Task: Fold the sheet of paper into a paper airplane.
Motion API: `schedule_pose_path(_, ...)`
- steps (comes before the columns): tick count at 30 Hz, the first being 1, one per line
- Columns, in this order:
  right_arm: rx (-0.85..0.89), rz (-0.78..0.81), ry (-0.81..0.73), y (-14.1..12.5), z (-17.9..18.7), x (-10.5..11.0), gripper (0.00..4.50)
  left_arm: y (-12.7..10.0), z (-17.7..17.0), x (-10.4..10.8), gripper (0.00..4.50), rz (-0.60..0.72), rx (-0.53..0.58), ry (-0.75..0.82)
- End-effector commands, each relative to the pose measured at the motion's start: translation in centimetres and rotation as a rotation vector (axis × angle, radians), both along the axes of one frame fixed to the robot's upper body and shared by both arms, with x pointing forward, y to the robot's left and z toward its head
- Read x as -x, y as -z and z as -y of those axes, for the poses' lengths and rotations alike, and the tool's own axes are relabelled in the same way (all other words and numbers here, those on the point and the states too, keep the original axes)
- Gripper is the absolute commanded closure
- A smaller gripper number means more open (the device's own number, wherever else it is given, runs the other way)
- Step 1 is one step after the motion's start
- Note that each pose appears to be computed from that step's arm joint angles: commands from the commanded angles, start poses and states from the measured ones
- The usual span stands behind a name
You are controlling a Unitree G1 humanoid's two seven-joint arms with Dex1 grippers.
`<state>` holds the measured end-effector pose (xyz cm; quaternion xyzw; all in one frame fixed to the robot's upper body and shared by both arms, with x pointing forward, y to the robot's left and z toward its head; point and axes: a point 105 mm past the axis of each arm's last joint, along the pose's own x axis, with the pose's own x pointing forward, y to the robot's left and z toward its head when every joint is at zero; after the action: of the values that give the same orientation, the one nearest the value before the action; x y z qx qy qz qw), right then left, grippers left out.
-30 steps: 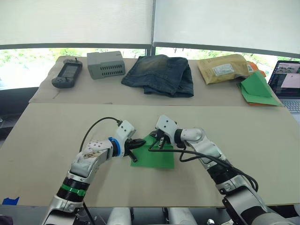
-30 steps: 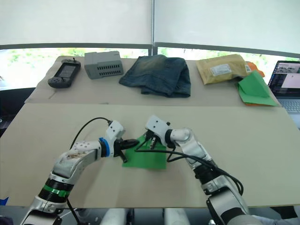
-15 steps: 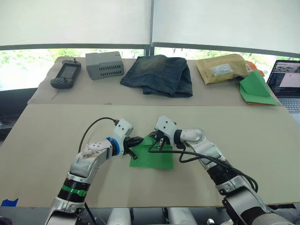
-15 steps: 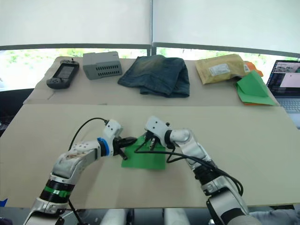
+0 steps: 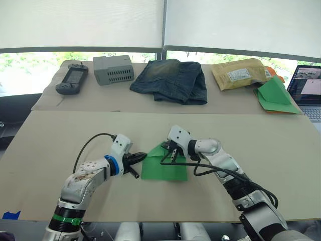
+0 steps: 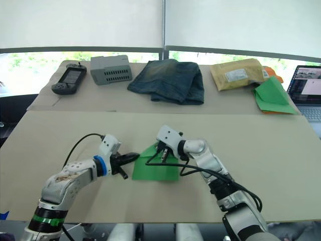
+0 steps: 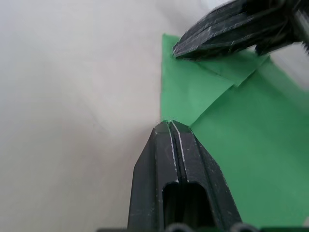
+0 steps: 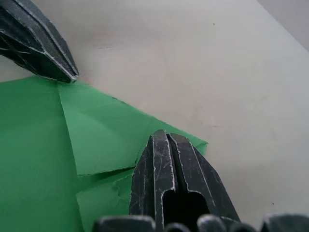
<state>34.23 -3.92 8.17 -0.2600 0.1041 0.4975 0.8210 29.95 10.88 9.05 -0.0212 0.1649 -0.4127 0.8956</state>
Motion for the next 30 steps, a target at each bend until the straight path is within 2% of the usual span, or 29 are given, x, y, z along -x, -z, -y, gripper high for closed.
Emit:
schedule_pose_path(1, 0.040, -0.064, 0.013, 1.8, 0.7, 0.6, 4.50, -1.8, 0.8, -0.5, 4.49, 0.075, 0.023, 0.027)
schedule_pose_path(7, 0.038, -0.060, 0.045, 1.6, 1.2, 0.7, 4.50, 0.8, 1.5, -1.1, 4.49, 0.024, -0.078, 0.066)
schedule_pose_path(12, 0.032, -0.046, 0.073, 0.9, 1.8, 0.6, 4.50, 2.7, 2.3, -1.0, 4.49, -0.009, -0.116, 0.103)
schedule_pose_path(18, -0.059, -0.017, 0.113, -2.1, 2.4, 1.0, 4.50, 3.4, 2.5, -1.1, 4.49, -0.023, -0.114, 0.105)
schedule_pose_path(23, -0.184, -0.012, 0.199, -5.4, 4.4, 1.7, 4.50, 3.8, 3.2, -0.8, 4.49, -0.030, -0.117, 0.142)
schedule_pose_path(24, -0.225, -0.050, 0.214, -5.9, 5.0, 2.3, 3.89, 3.9, 3.2, -0.8, 4.50, -0.030, -0.127, 0.151)
schedule_pose_path(25, -0.250, -0.077, 0.222, -6.1, 5.3, 2.7, 3.69, 4.0, 3.3, -0.8, 4.50, -0.029, -0.134, 0.157)
schedule_pose_path(28, -0.301, -0.138, 0.271, -6.4, 6.5, 3.5, 2.60, 4.0, 3.5, -0.8, 4.50, -0.027, -0.129, 0.165)
schedule_pose_path(30, -0.415, -0.299, 0.320, -5.8, 7.3, 4.5, 1.93, 4.0, 3.7, -0.9, 4.50, -0.021, -0.127, 0.175)
